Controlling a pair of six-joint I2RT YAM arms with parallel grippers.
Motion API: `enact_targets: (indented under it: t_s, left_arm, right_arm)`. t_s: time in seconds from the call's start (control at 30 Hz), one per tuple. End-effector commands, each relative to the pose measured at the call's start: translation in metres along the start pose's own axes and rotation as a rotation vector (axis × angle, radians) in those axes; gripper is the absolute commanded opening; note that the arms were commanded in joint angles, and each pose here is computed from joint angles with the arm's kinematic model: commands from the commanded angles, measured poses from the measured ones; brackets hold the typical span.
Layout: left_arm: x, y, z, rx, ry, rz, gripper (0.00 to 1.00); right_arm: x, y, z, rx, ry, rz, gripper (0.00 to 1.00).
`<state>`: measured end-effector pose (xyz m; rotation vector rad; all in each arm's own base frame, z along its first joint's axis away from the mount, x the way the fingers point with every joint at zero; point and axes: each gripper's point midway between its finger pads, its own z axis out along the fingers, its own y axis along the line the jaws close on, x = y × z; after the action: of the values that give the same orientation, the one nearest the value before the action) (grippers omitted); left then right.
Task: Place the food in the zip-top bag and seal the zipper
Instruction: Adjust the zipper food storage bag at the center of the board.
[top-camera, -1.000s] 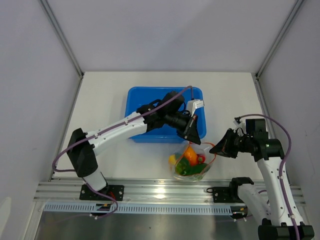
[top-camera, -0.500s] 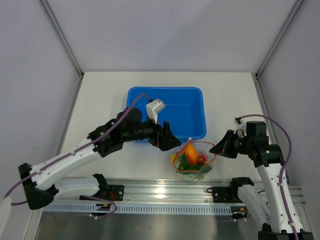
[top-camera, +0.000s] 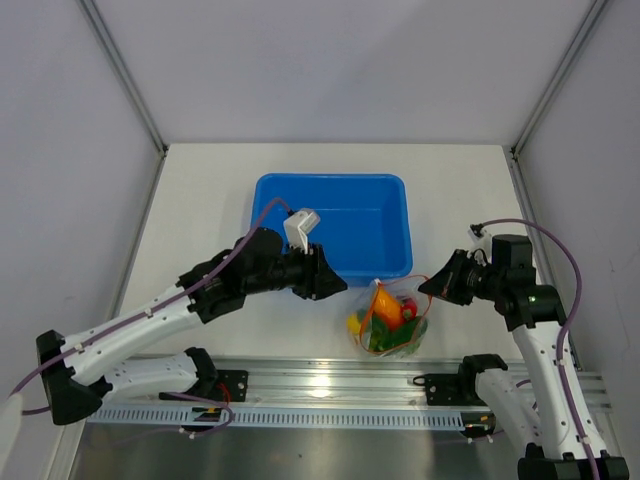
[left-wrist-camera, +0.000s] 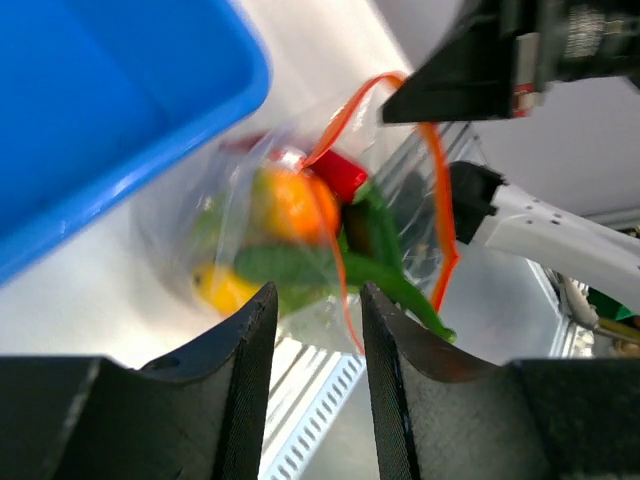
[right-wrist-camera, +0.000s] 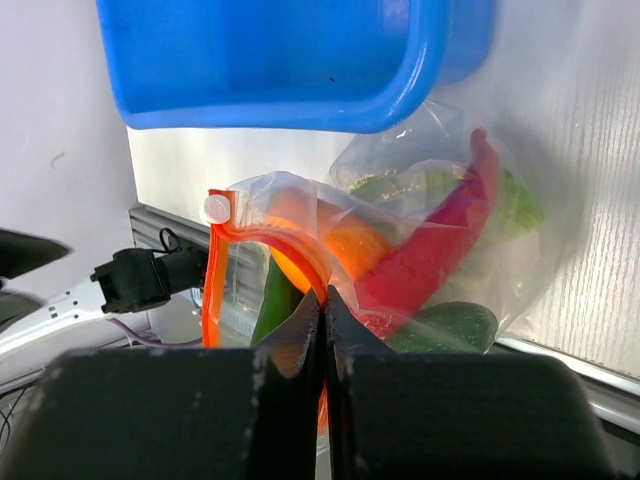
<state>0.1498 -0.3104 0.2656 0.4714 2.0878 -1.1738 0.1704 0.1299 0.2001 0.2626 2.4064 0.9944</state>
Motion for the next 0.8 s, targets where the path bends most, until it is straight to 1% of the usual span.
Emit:
enact_targets:
  t_s: [0.0, 0.07, 0.1, 0.17, 0.2, 0.3, 0.57, 0.67, 0.77]
  left_arm:
    - [0.028, 0.017, -0.001, -0.133, 0.102, -0.196, 0.41]
    - [0.044, 0.020, 0.004, -0.169, 0.149, -0.279, 0.42]
    - [0.050, 0.011, 0.006, -0.152, 0.165, -0.272, 0.42]
    - [0.059, 0.000, 0.012, -0.173, 0.176, -0.269, 0.44]
    - [0.061, -0.005, 0.014, -0.180, 0.185, -0.271, 0.47]
    - [0.082, -0.013, 0.026, -0.198, 0.248, -0.306, 0.50]
    - [0.104, -0.022, 0.042, -0.200, 0.297, -0.329, 0.51]
    - [0.110, -0.018, 0.048, -0.216, 0.312, -0.330, 0.49]
    - [0.115, -0.021, 0.056, -0.201, 0.333, -0.335, 0.41]
  right_arm:
    - [-0.009, 0.005, -0.001, -0.020, -0.047, -0.056, 0.00]
    - [-0.008, 0.005, -0.004, -0.018, -0.053, -0.066, 0.00]
    - [-0.007, 0.004, -0.004, -0.016, -0.056, -0.069, 0.00]
    - [-0.005, 0.003, -0.006, -0.010, -0.057, -0.072, 0.00]
    - [-0.004, 0.003, -0.006, -0.009, -0.056, -0.075, 0.00]
    - [-0.002, 0.002, -0.006, -0.010, -0.057, -0.075, 0.00]
    - [0.003, -0.001, -0.006, -0.011, -0.054, -0.078, 0.00]
    - [0.005, -0.002, -0.004, -0.017, -0.050, -0.074, 0.00]
    - [0.005, -0.001, -0.003, -0.020, -0.050, -0.070, 0.00]
